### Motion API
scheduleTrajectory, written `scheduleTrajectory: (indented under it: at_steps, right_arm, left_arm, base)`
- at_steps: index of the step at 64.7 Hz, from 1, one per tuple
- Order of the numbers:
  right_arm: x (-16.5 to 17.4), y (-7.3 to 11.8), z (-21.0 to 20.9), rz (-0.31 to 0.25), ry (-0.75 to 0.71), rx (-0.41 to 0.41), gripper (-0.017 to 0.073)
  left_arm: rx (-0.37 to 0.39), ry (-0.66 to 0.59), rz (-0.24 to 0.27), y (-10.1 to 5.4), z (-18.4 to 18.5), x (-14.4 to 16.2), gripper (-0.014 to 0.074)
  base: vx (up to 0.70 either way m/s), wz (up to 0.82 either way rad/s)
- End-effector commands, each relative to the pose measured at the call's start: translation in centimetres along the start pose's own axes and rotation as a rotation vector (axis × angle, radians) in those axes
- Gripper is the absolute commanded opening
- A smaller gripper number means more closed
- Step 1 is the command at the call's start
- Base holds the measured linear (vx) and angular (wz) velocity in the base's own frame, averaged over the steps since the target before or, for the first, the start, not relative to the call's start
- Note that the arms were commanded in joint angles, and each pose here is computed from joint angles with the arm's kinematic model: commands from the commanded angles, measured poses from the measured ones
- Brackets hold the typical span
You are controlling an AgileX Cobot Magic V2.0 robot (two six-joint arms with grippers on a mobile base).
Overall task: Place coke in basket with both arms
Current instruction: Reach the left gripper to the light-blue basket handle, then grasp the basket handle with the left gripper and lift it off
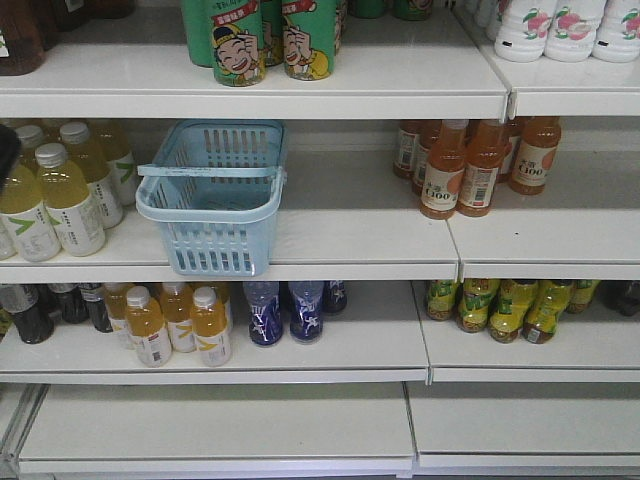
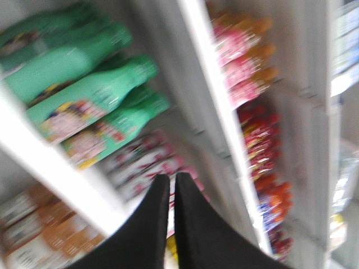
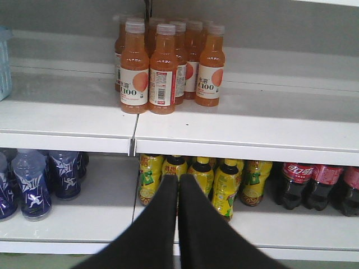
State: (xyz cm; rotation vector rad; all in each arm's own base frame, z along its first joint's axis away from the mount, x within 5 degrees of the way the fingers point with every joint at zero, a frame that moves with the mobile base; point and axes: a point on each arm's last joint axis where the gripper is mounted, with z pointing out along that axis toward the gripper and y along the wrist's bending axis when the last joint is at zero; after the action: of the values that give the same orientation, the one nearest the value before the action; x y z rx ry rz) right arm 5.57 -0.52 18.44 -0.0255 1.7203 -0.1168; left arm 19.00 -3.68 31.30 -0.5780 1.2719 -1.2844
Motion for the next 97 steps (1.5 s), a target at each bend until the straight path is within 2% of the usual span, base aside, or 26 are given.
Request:
scheduleTrajectory:
  at_steps: [1, 6, 10, 15, 20, 25, 36, 49, 64, 77, 97]
  right_arm:
    - [-0.5, 0.1, -0.1, -0.021, -0.082, -0.004, -0.0005]
    - [-0.5, 0.1, -0.1, -0.021, -0.082, -0.004, -0.0005]
    - [-0.5, 0.1, -0.1, -0.021, -0.082, -0.004, -0.0005]
    - [-0.5, 0.1, -0.1, -0.021, -0.082, -0.004, -0.0005]
    - [-0.5, 0.1, -0.1, -0.021, -0.082, -0.004, -0.0005]
    - [-0.5, 0.1, -0.1, -0.021, -0.082, -0.004, -0.0005]
    - [-0.5, 0.1, -0.1, -0.021, -0.082, -0.004, -0.0005]
    - [-0.5, 0.1, -0.1, -0.021, -0.082, -0.004, -0.0005]
    - [-0.5, 0.1, -0.1, -0.021, -0.082, -0.004, -0.0005]
    - [-0.5, 0.1, -0.1, -0.021, -0.082, -0.004, -0.0005]
    - [-0.5, 0.1, -0.1, -0.021, -0.082, -0.004, -0.0005]
  left_arm:
    - [0.077, 0.012, -0.028, 0.0, 1.4, 0.0, 0.0107]
    - [0.077, 0.016, -0.068, 1.6, 2.4, 0.3, 0.0235]
    - [0.063, 0.01, -0.129, 3.2, 3.2, 0.5, 0.0365]
    - [0.012, -0.011, -0.218, 5.6, 4.0, 0.8, 0.0514]
    - [-0.022, -0.015, -0.274, 7.3, 5.2, 0.9, 0.0619]
    - [-0.036, 0.016, -0.313, 8.8, 6.9, 1.3, 0.0665]
    - [-0.022, 0.105, -0.306, 11.0, 10.6, 1.9, 0.064]
    - [-0.02, 0.104, -0.307, 13.0, 13.6, 1.8, 0.0594]
    - [-0.082, 0.101, -0.34, 15.1, 15.6, 1.8, 0.059]
    - [-0.109, 0.074, -0.353, 16.4, 17.3, 1.6, 0.059]
    - [-0.079, 0.053, -0.346, 17.5, 20.5, 0.9, 0.0586]
  base:
    - [0.0, 0.0]
    - [0.0, 0.0]
    - [0.0, 0.0]
    - [0.0, 0.0]
    - [0.0, 0.0]
    - [0.0, 0.0]
    - [0.0, 0.0]
    - [0.0, 0.0]
    - [0.0, 0.0]
    - [0.0, 0.0]
    - [0.0, 0.0]
